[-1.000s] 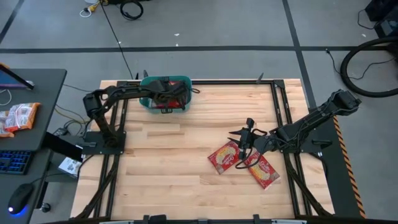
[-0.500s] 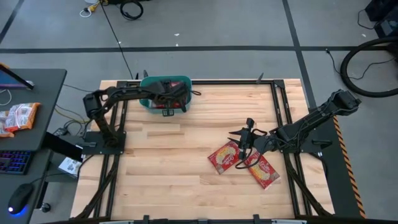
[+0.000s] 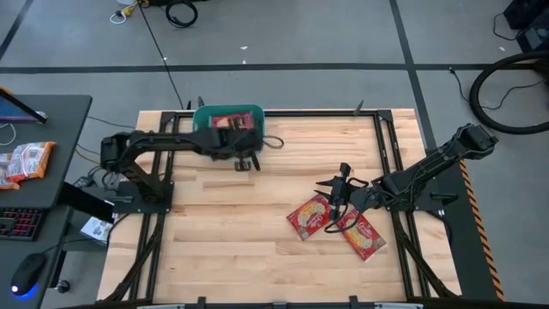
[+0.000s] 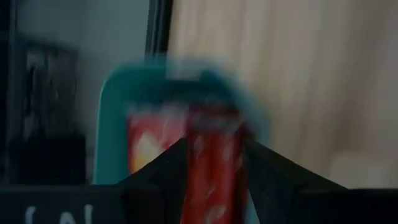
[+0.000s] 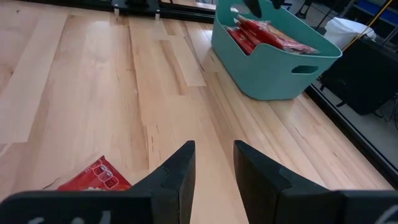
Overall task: Sort popcorn bags into baskets
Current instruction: Put the left red popcorn bag into the green bin
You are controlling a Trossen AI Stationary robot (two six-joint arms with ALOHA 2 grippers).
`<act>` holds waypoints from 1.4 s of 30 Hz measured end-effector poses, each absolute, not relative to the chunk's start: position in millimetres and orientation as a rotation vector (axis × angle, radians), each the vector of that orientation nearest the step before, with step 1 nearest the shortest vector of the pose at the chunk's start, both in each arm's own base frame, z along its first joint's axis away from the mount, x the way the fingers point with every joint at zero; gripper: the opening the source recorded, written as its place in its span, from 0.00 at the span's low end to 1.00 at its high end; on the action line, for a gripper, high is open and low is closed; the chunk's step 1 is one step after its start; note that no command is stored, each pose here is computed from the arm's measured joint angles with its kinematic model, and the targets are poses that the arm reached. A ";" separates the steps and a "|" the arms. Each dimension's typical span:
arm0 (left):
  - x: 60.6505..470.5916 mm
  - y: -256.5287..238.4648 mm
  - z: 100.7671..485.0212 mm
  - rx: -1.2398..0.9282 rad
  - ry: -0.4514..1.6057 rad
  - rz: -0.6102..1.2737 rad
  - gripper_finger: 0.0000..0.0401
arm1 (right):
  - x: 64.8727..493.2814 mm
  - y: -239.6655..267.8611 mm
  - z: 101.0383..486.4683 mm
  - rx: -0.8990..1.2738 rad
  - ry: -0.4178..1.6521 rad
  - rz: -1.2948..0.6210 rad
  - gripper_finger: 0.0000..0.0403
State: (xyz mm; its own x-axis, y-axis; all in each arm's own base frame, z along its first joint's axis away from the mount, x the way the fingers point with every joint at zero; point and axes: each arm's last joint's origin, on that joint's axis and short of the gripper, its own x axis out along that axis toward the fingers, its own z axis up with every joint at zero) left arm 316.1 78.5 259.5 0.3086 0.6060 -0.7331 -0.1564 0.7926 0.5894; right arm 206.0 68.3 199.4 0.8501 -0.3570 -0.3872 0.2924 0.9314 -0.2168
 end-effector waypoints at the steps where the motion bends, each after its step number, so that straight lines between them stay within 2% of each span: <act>1: 321.6 70.9 259.5 0.461 1.119 0.510 0.39 | 206.1 68.4 199.6 -0.151 0.434 -0.343 0.28; 12: 358.6 3.9 257.7 0.531 0.843 0.378 0.39 | 206.6 68.5 200.6 -0.145 0.423 -0.345 0.28; 20: 390.0 -36.2 227.3 0.417 0.701 0.105 0.39 | 206.2 68.6 199.7 -0.157 0.434 -0.336 0.28; 27: 412.4 -67.3 197.3 0.274 0.584 -0.097 0.39 | 201.8 67.7 192.3 -0.201 0.524 -0.303 0.28; 36: 431.9 -83.9 162.8 0.103 0.573 -0.153 0.39 | 197.6 64.6 199.4 -0.214 0.484 -0.375 0.28; 42: 439.7 -97.0 140.9 0.114 0.624 -0.177 0.39 | 191.1 64.3 209.2 -0.198 0.437 -0.390 0.28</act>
